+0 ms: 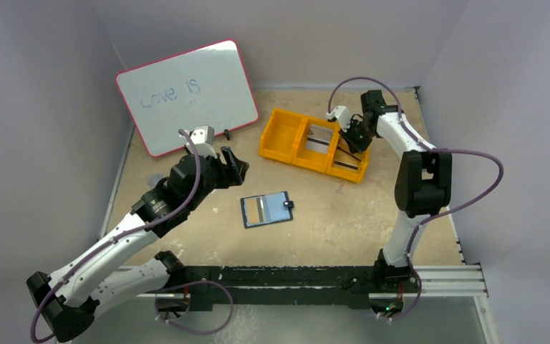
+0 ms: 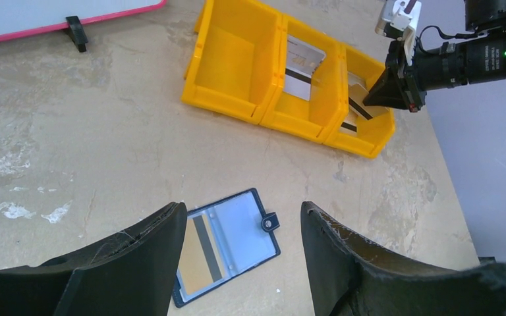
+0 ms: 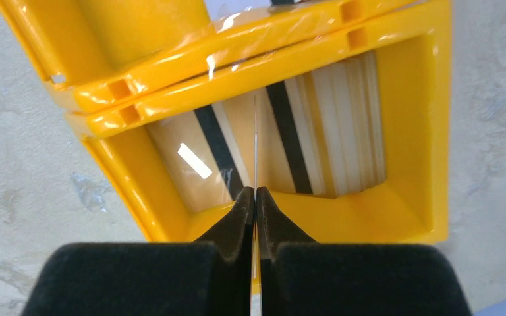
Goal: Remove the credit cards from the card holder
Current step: Place the credit card in the storage box.
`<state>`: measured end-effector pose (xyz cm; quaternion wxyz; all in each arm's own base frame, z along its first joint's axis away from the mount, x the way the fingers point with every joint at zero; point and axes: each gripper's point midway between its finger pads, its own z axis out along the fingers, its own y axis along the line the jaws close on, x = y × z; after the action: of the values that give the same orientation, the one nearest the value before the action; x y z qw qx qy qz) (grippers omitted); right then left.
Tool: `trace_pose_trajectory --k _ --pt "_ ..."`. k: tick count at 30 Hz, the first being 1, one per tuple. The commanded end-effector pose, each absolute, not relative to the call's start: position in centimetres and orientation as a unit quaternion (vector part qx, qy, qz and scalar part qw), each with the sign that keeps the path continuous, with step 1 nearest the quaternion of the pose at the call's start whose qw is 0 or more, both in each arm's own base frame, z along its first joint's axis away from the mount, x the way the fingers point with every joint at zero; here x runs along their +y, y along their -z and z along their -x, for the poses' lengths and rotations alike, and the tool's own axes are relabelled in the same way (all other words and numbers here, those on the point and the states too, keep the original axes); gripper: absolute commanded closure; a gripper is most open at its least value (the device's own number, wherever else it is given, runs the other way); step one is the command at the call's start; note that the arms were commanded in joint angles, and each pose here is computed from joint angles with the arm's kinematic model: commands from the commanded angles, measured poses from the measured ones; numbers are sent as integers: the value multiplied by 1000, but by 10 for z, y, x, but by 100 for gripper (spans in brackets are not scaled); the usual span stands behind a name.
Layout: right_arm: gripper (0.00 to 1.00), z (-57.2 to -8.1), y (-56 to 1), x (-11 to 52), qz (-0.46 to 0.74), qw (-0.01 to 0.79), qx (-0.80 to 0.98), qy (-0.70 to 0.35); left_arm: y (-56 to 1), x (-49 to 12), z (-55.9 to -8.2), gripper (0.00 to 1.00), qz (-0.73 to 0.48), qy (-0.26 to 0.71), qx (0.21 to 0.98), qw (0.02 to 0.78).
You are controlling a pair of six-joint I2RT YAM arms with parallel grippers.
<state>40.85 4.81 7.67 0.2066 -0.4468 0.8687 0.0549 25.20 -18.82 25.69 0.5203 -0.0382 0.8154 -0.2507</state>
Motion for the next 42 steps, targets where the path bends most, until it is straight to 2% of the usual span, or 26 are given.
trace_pose_trajectory --k 1,4,12,13,14,15,20,23,26,29,32,33,36,38,39,42 --pt "100 -424 -93 53 477 226 847 -60 -276 -184 -255 36 38 253 801 541" --pt "98 -435 -103 59 485 251 835 -63 -275 -184 -254 36 37 251 801 543" --pt "94 -440 -99 51 480 236 844 -47 -276 -180 -252 37 40 251 800 544" --pt "90 -439 -101 54 483 240 840 -53 -276 -179 -251 36 40 251 800 544" --pt "74 -440 -104 54 486 244 838 -50 -276 -179 -251 36 40 251 800 544" --pt "67 -443 -105 51 485 246 838 -40 -275 -179 -251 37 41 251 799 544" --pt "65 -451 -117 47 474 261 841 -16 -276 -178 -250 36 43 252 798 546" --pt "65 -467 -151 40 442 314 840 38 -274 -178 -251 36 45 250 799 545" --pt "64 -474 -204 54 401 404 821 41 -266 -176 -256 36 61 237 804 541" --pt "62 -461 -259 85 352 511 784 -15 -249 -173 -262 36 83 216 816 530" --pt "57 -434 -296 115 254 589 757 -122 -233 -174 -267 36 102 201 827 514" --pt "55 -425 -297 117 219 591 762 -149 -228 -175 -268 36 105 200 830 510" --pt "58 -405 -288 122 92 558 793 -227 -218 -178 -269 36 112 201 834 501" --pt "62 -376 -273 160 102 515 782 -337 -208 -175 -270 34 126 195 836 497" --pt "59 -361 -262 184 113 498 779 -363 -201 -172 -272 33 138 190 838 492" --pt "58 -333 -220 246 127 445 812 -356 -174 -170 -272 33 166 180 852 463"
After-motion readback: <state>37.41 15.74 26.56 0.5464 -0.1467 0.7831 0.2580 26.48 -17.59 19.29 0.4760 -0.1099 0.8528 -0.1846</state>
